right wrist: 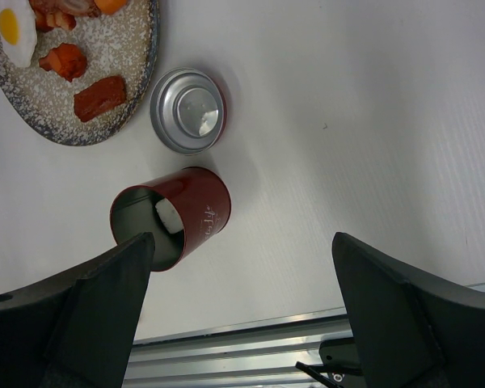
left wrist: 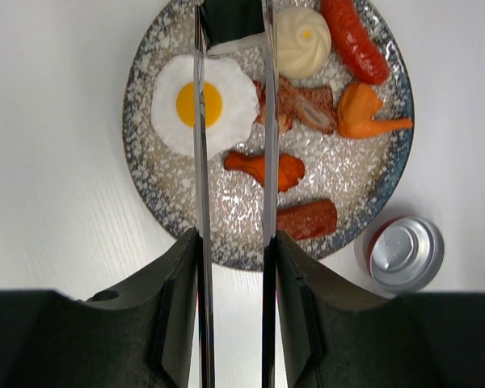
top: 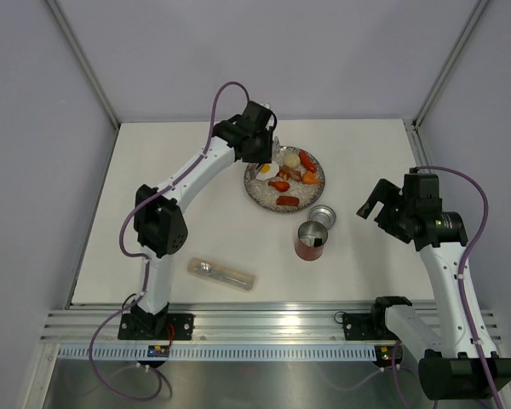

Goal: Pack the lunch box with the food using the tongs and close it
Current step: Pick up the fake food from the plate, then place the fake food in the packing box.

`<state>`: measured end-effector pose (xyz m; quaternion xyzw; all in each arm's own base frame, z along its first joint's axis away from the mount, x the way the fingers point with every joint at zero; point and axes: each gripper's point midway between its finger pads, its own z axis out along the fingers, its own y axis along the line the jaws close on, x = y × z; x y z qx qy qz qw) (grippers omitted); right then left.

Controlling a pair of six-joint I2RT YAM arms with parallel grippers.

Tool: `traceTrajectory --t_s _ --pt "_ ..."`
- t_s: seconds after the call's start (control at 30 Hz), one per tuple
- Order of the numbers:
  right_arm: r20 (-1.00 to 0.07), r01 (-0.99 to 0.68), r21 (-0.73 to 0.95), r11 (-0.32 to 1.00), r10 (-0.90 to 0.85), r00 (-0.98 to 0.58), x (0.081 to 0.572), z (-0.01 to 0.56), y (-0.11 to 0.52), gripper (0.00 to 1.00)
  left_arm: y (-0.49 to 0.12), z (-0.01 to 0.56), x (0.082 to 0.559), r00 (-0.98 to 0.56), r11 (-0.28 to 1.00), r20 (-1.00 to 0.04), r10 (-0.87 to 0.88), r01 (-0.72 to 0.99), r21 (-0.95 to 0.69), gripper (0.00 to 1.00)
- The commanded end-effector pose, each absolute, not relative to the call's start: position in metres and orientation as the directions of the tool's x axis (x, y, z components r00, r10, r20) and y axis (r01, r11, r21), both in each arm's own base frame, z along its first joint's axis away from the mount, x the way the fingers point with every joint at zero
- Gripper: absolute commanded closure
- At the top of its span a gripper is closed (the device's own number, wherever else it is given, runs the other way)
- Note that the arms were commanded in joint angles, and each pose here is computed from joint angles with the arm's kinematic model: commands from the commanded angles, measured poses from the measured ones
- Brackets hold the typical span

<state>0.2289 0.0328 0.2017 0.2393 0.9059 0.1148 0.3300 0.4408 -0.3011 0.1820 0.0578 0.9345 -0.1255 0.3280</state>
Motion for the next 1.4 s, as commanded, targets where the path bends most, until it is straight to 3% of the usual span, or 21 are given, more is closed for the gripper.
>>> traceTrajectory --t_s 0.0,0.27,0.57,0.8,1.37 --pt "-0.578 0.343 0.370 0.863 0.503 -0.642 0.231 0.215 0.031 0.01 -0.302 0.245 0.424 -0.694 0.935 -0.720 0.013 0.263 -0.237 1.00" --pt "-0.580 0.338 0.366 0.867 0.497 -0.645 0.235 0.215 0.031 0.00 -0.308 0.285 0.328 -0.648 0.863 -0.742 0.170 0.462 -0.205 1.00" --pt "-0.591 0.339 0.358 0.870 0.493 -0.639 0.237 0.216 0.029 0.01 -0.331 0.264 0.214 -0.647 0.715 -0.675 0.354 0.652 -0.251 1.00" --pt "-0.580 0.343 0.365 0.866 0.499 -0.643 0.237 0.211 0.030 0.01 -0.349 0.244 0.161 -0.636 0.641 -0.629 0.447 0.718 -0.272 1.00" --pt "-0.576 0.343 0.366 0.865 0.501 -0.646 0.234 0.210 0.031 0.01 -0.358 0.225 0.167 -0.627 0.652 -0.613 0.481 0.723 -0.228 0.98"
